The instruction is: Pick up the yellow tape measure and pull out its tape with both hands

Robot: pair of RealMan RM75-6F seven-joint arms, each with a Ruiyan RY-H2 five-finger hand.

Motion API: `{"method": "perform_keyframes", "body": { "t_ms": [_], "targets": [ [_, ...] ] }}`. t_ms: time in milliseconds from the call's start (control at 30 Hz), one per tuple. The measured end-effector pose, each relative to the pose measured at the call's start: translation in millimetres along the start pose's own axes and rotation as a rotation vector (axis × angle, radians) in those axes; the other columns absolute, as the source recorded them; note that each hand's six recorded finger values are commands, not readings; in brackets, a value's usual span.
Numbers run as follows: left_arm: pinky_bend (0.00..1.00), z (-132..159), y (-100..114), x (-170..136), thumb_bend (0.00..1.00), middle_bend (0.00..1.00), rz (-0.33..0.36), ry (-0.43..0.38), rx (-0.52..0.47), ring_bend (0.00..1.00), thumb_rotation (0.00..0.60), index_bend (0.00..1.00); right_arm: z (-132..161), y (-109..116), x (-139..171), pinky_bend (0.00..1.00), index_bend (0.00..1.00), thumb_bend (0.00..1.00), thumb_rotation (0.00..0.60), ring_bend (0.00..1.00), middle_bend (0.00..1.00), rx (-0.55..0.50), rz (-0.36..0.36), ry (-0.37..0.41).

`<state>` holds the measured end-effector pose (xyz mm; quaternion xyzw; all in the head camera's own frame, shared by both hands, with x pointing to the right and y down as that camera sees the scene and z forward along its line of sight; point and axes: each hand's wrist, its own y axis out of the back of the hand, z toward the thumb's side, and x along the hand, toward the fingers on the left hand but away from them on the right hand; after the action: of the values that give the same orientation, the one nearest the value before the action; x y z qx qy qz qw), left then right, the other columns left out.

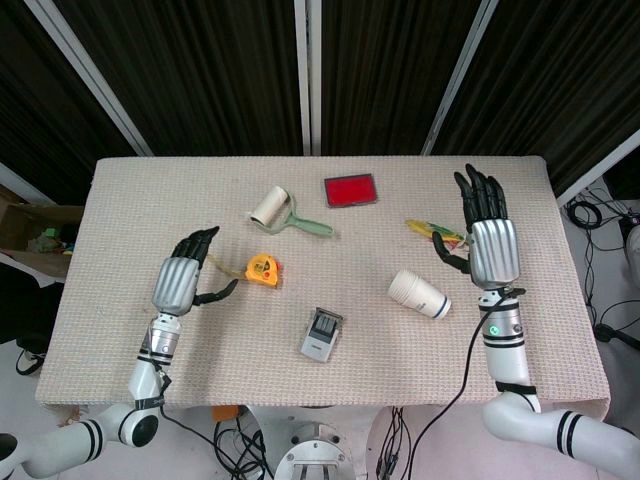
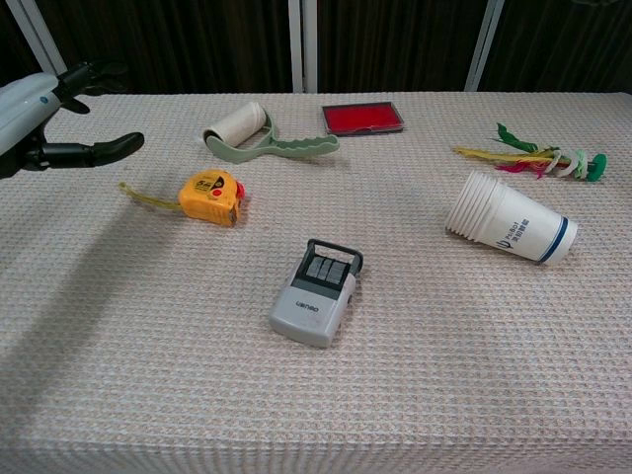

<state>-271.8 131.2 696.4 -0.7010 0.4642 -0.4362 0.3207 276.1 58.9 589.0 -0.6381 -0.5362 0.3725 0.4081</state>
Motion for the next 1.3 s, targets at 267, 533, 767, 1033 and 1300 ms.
{"method": "perform_keyframes", "body": {
  "t_ms": [267,533,767,1033,1300],
  "targets": [
    [0.17,-0.4,-0.7,-1.2,0.21,0.12,-0.004,0.000,0.000,0.09,0.211,0.05,0.6,-0.4,4.0,0.00,0.00,0.31,0.600,0.00,0.00,-0.002,0.004,0.005],
    [0.17,-0.3,-0.1,2.9,0.22,0.12,-0.025,-0.018,0.042,0.09,0.426,0.05,-6.7,6.5,8.8,0.00,0.00,0.32,0.600,0.00,0.00,-0.002,-0.011,-0.008],
    [0.17,3.8,-10.0,27.7,0.22,0.12,-0.127,-0.128,0.260,0.09,0.600,0.05,-15.0,11.5,16.5,0.00,0.00,0.32,0.600,0.00,0.00,0.010,-0.023,-0.019],
    [0.18,6.8,-16.7,65.7,0.21,0.12,-0.212,-0.207,0.372,0.10,0.600,0.05,-27.0,13.0,25.4,0.00,0.00,0.32,0.600,0.00,0.00,0.027,-0.022,-0.037],
    [0.19,16.1,-30.5,66.1,0.21,0.12,-0.363,-0.250,0.371,0.10,0.600,0.05,-38.2,10.9,29.0,0.00,0.00,0.32,0.600,0.00,0.00,0.043,-0.011,-0.057]
  ]
}}
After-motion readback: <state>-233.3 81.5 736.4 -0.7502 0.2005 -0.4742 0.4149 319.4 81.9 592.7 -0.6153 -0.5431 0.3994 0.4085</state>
